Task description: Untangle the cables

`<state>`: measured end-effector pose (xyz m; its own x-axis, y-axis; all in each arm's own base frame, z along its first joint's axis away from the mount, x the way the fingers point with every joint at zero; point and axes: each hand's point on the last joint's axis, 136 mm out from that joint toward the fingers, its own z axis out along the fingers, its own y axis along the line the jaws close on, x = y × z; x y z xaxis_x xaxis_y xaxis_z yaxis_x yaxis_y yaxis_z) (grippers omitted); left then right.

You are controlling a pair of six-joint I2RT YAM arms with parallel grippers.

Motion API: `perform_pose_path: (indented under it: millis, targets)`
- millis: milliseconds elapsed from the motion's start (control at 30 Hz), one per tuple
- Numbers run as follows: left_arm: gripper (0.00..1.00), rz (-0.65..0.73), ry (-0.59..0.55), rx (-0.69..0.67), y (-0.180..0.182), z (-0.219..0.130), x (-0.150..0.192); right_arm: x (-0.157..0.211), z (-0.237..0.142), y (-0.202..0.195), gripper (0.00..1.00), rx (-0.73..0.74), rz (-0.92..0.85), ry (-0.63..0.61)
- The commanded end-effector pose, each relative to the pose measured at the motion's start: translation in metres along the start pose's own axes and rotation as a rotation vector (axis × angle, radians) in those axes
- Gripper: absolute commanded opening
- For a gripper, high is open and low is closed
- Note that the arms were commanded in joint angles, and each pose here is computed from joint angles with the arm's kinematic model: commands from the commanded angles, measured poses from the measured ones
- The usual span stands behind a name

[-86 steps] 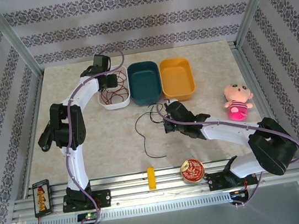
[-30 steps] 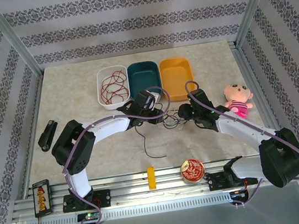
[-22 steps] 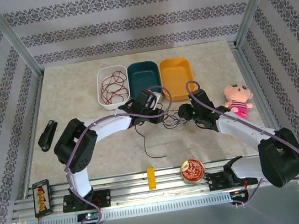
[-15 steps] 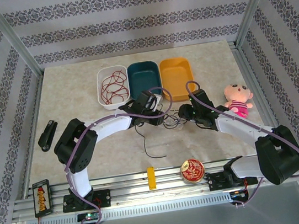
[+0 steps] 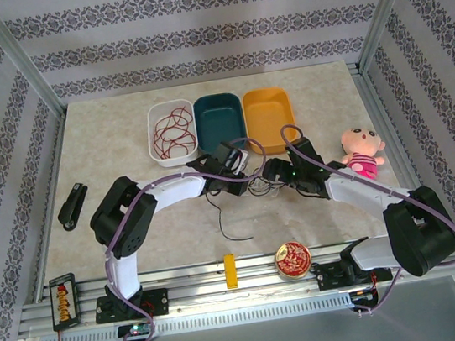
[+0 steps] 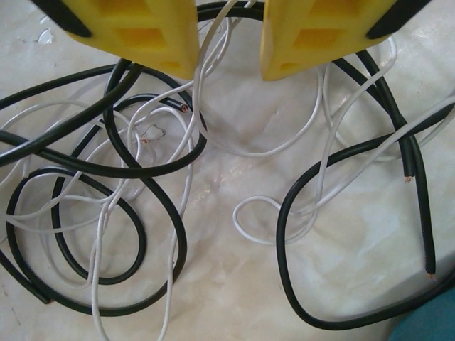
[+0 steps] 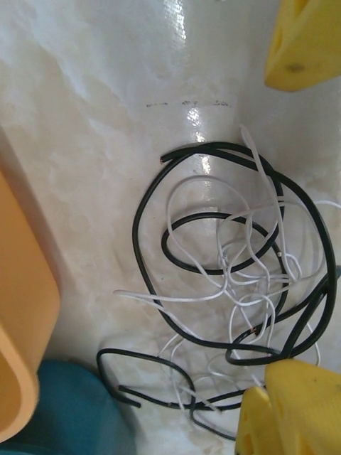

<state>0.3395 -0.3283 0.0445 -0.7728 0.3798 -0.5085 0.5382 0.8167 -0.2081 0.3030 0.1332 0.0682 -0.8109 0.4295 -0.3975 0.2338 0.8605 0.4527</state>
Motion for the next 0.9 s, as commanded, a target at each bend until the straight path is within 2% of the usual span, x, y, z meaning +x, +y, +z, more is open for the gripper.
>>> perform_pose_path:
  millis: [0,133,200,400,867]
  targets:
    - [0.23,0.023,0.012,-0.018,-0.002,-0.002,0.0,0.001,0.005,-0.008,0.98,0.019,0.01,0.002]
    - [0.06,0.019,0.006,-0.028,-0.001,-0.007,-0.002,0.005,0.009,-0.01,0.98,0.031,0.012,0.023]
    - [0.01,0.018,-0.008,-0.037,-0.001,-0.013,-0.006,0.007,0.012,-0.012,0.98,0.044,0.012,0.037]
    - [0.0,0.016,-0.093,-0.035,-0.006,-0.049,-0.024,0.009,0.016,-0.01,0.98,0.059,-0.015,0.047]
    - [0.0,0.01,-0.347,0.012,-0.022,-0.151,-0.062,-0.004,0.005,0.032,0.98,0.02,-0.172,-0.035]
